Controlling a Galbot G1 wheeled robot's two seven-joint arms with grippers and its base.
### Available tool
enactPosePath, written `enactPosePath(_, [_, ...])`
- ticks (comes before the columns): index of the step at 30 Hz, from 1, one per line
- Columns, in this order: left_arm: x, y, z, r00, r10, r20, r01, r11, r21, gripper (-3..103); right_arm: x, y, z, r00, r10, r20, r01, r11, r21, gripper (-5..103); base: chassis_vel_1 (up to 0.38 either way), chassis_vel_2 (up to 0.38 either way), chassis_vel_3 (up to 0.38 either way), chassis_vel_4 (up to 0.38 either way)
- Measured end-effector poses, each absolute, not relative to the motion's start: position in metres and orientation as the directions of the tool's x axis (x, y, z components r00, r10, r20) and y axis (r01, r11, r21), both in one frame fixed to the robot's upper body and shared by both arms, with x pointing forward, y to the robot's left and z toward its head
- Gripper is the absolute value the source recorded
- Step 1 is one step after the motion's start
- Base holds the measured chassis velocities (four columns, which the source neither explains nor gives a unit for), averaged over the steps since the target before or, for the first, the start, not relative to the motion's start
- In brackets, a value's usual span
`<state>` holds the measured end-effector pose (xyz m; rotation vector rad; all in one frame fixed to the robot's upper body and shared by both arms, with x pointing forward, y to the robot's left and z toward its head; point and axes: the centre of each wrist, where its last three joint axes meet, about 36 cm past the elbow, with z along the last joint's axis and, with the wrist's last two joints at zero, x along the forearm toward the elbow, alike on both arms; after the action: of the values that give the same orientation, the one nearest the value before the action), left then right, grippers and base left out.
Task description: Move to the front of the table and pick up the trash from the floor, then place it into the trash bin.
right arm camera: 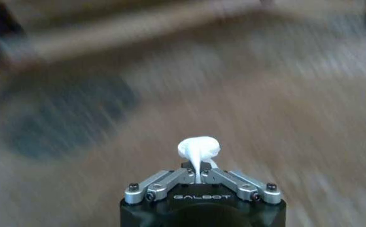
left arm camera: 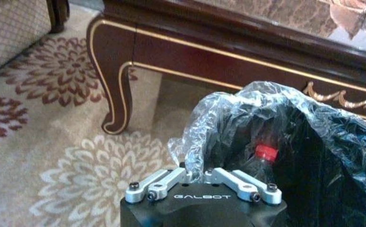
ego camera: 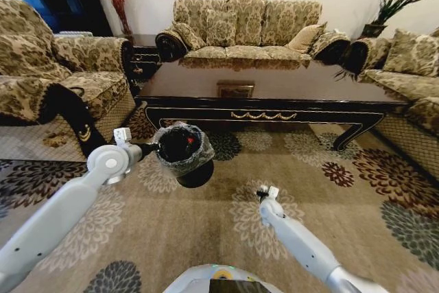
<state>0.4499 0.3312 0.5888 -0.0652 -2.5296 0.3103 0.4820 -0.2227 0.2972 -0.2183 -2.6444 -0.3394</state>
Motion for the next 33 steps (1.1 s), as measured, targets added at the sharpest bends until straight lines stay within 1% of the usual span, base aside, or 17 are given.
enactPosePath(1, [0.45,0.329,0.585,-0.824,0.117,0.554,-0.02,0.972,-0.235,5,0.487,-0.226,0.311,-0.919,0.061,0.39,0.162,0.959,0.233,1,0.0,0.0,0.0,0.0])
enactPosePath(2, [0.45,0.329,0.585,-0.824,0.117,0.554,-0.02,0.972,-0.235,5,0.487,-0.226,0.311,-0.919,0.061,0.39,0.162,0.959,0.233,1,0.0,0.0,0.0,0.0])
enactPosePath(3, [0.449,0.326,0.58,-0.817,0.122,0.564,-0.017,0.972,-0.235,5,0.496,-0.229,0.333,-0.96,0.008,0.278,0.086,0.959,0.27,0,0.0,0.0,0.0,0.0])
enactPosePath(4, [0.449,0.324,0.576,-0.811,0.126,0.572,-0.014,0.972,-0.234,5,0.505,-0.232,0.355,-0.984,-0.051,0.17,0.001,0.955,0.296,0,0.0,0.0,0.0,0.0])
enactPosePath(5, [0.449,0.324,0.576,-0.811,0.126,0.572,-0.014,0.972,-0.234,5,0.505,-0.232,0.355,-0.984,-0.051,0.17,0.001,0.955,0.296,0,0.0,0.0,0.0,0.0])
enactPosePath(6, [0.45,0.323,0.573,-0.805,0.13,0.579,-0.012,0.972,-0.235,5,0.515,-0.232,0.376,-0.992,-0.114,0.059,-0.091,0.947,0.309,0,0.0,0.0,0.0,0.0])
enactPosePath(9, [0.453,0.321,0.566,-0.792,0.131,0.596,-0.012,0.973,-0.23,5,0.532,-0.224,0.415,-0.953,-0.262,-0.153,-0.297,0.91,0.29,0,0.0,0.0,0.0,0.0])
enactPosePath(10, [0.453,0.321,0.566,-0.792,0.131,0.596,-0.012,0.973,-0.23,5,0.532,-0.224,0.415,-0.953,-0.262,-0.153,-0.297,0.91,0.29,0,0.0,0.0,0.0,0.0])
enactPosePath(13, [0.459,0.321,0.563,-0.783,0.125,0.61,-0.009,0.977,-0.212,5,0.539,-0.209,0.433,-0.896,-0.363,-0.257,-0.426,0.867,0.259,0,0.0,0.0,0.0,0.0])
enactPosePath(15, [0.468,0.318,0.562,-0.777,0.128,0.617,0.0,0.979,-0.203,5,0.541,-0.19,0.443,-0.837,-0.445,-0.319,-0.527,0.814,0.246,0,0.0,0.0,0.0,0.0])
enactPosePath(16, [0.468,0.318,0.562,-0.777,0.128,0.617,0.0,0.979,-0.203,5,0.541,-0.19,0.443,-0.837,-0.445,-0.319,-0.527,0.814,0.246,0,0.0,0.0,0.0,0.0])
enactPosePath(21, [0.489,0.309,0.563,-0.773,0.143,0.618,0.019,0.979,-0.203,5,0.534,-0.15,0.448,-0.733,-0.573,-0.367,-0.668,0.71,0.225,0,0.0,0.0,0.0,0.0])
enactPosePath(23, [0.491,0.308,0.563,-0.773,0.143,0.618,0.02,0.979,-0.202,5,0.533,-0.147,0.448,-0.723,-0.585,-0.368,-0.679,0.7,0.222,0,0.0,0.0,0.0,0.0])
enactPosePath(24, [0.497,0.306,0.564,-0.773,0.145,0.617,0.022,0.979,-0.203,5,0.532,-0.135,0.448,-0.693,-0.619,-0.369,-0.711,0.671,0.211,0,0.0,0.0,0.0,0.0])
enactPosePath(25, [0.497,0.306,0.564,-0.773,0.145,0.617,0.022,0.979,-0.203,5,0.532,-0.135,0.448,-0.693,-0.619,-0.369,-0.711,0.671,0.211,0,0.0,0.0,0.0,0.0])
enactPosePath(29, [0.504,0.304,0.567,-0.777,0.149,0.611,0.024,0.978,-0.208,5,0.528,-0.105,0.449,-0.633,-0.682,-0.367,-0.769,0.61,0.192,0,0.0,0.0,0.0,0.0])
enactPosePath(33, [0.504,0.305,0.569,-0.78,0.149,0.608,0.024,0.978,-0.209,5,0.527,-0.095,0.449,-0.611,-0.704,-0.361,-0.787,0.59,0.181,0,0.0,0.0,0.0,0.0])
